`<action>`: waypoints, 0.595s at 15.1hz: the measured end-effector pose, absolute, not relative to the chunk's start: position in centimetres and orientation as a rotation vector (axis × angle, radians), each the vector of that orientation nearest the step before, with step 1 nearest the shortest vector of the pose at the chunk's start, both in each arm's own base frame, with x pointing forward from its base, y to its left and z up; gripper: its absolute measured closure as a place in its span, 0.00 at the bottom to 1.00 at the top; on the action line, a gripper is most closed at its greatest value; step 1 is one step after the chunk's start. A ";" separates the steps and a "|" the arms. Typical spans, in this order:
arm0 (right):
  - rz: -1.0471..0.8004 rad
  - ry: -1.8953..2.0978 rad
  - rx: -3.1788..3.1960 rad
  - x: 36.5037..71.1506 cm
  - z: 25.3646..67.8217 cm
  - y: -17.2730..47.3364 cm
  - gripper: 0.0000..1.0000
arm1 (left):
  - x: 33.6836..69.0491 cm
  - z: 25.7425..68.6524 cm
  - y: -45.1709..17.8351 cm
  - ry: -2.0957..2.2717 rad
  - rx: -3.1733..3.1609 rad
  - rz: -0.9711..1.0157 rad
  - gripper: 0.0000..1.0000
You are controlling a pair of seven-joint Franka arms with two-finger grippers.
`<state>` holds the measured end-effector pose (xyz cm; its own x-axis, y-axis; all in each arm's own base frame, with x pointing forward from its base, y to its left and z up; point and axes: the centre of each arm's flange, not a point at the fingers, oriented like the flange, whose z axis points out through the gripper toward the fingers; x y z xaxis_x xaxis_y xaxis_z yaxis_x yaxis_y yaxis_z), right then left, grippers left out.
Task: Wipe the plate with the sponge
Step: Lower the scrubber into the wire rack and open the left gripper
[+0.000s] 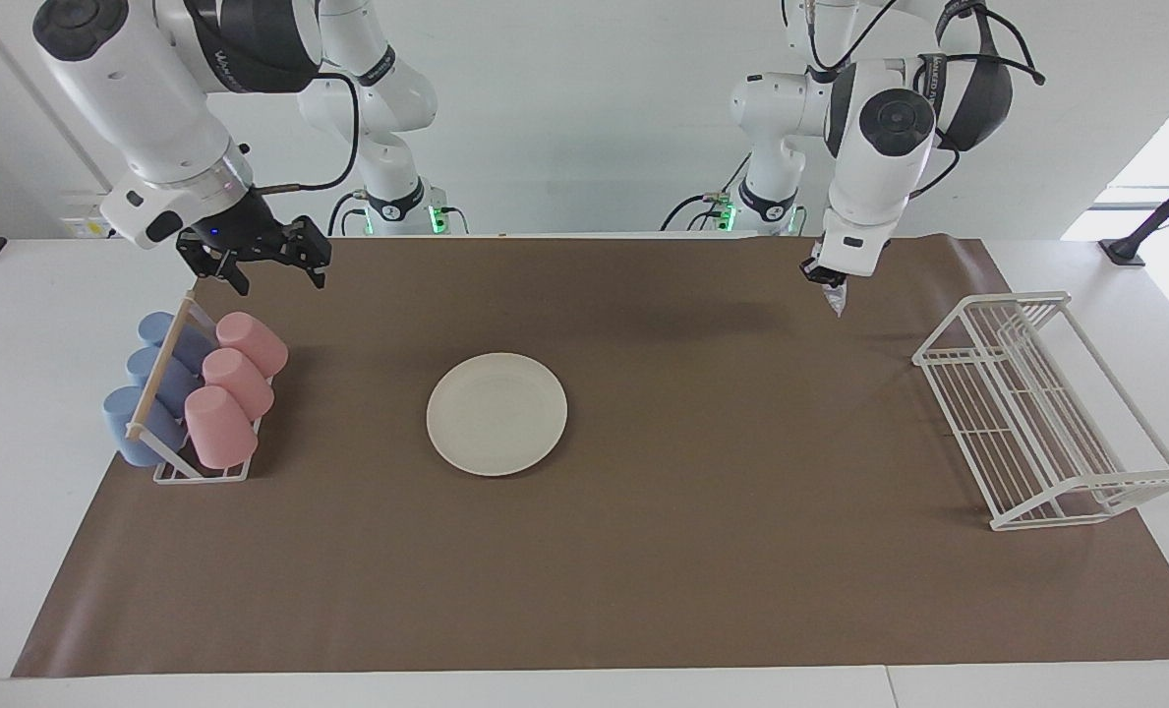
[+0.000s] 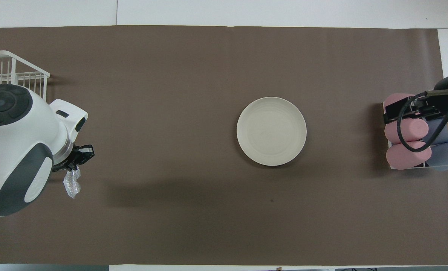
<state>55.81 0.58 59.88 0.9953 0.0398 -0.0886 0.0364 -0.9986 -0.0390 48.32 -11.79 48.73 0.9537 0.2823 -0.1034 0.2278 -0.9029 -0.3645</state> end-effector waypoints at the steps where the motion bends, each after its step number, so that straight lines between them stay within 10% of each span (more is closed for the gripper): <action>1: 0.141 -0.030 -3.103 55.6 60.1 0.4 0.00 | 49.2 48.8 -11.5 -0.367 -2.700 0.204 0.96; 9: 0.187 0.077 -3.100 55.1 59.4 -2.7 0.00 | 55.9 51.8 -9.4 -0.389 -2.399 0.126 0.96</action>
<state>55.09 -2.74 59.41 0.9915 -0.0475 -0.1212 -0.0518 -0.9981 -0.0323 55.91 -9.38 51.82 0.9503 0.3111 0.0143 0.2438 -0.7147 -0.6555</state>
